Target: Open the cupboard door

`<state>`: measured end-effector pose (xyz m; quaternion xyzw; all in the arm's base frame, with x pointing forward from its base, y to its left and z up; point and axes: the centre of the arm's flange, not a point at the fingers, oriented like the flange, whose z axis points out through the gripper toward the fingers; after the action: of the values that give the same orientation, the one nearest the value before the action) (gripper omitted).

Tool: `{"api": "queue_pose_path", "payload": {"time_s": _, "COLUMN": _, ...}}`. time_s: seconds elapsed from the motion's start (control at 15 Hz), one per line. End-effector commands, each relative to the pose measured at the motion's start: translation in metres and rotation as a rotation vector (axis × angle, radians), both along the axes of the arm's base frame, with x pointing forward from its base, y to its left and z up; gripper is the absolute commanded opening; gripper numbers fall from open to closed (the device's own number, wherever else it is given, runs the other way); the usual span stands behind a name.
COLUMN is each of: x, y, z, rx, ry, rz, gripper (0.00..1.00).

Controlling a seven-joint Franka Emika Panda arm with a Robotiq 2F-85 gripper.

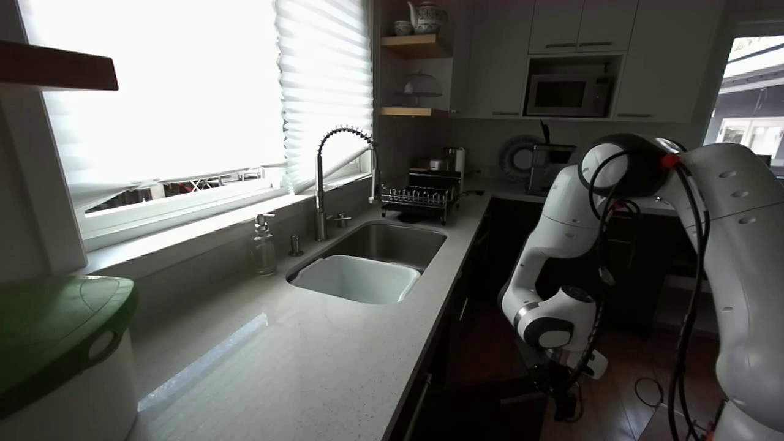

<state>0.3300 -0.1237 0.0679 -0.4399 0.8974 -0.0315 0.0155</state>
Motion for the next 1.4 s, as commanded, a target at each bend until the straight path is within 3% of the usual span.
{"api": "queue_pose_path", "payload": {"time_s": 0.0, "x": 0.001, "y": 0.008, "z": 0.036, "rx": -0.022, "ry": -0.008, "rz": -0.033, "gripper": 1.00}}
{"api": "queue_pose_path", "payload": {"time_s": 0.27, "x": -0.002, "y": 0.013, "z": 0.061, "rx": -0.082, "ry": -0.055, "rz": 0.051, "gripper": 1.00}}
{"api": "queue_pose_path", "payload": {"time_s": 0.47, "x": 0.011, "y": 0.019, "z": 0.099, "rx": -0.186, "ry": -0.121, "rz": 0.159, "gripper": 1.00}}
{"api": "queue_pose_path", "payload": {"time_s": 0.73, "x": 0.024, "y": 0.025, "z": 0.142, "rx": -0.207, "ry": -0.229, "rz": 0.260, "gripper": 1.00}}
{"api": "queue_pose_path", "payload": {"time_s": 0.87, "x": 0.033, "y": 0.011, "z": 0.147, "rx": -0.231, "ry": -0.278, "rz": 0.374, "gripper": 1.00}}
{"api": "queue_pose_path", "payload": {"time_s": 1.07, "x": 0.050, "y": -0.028, "z": 0.140, "rx": -0.192, "ry": -0.309, "rz": 0.541, "gripper": 1.00}}
{"api": "queue_pose_path", "payload": {"time_s": 1.33, "x": 0.068, "y": -0.068, "z": 0.114, "rx": -0.056, "ry": -0.364, "rz": 0.732, "gripper": 1.00}}
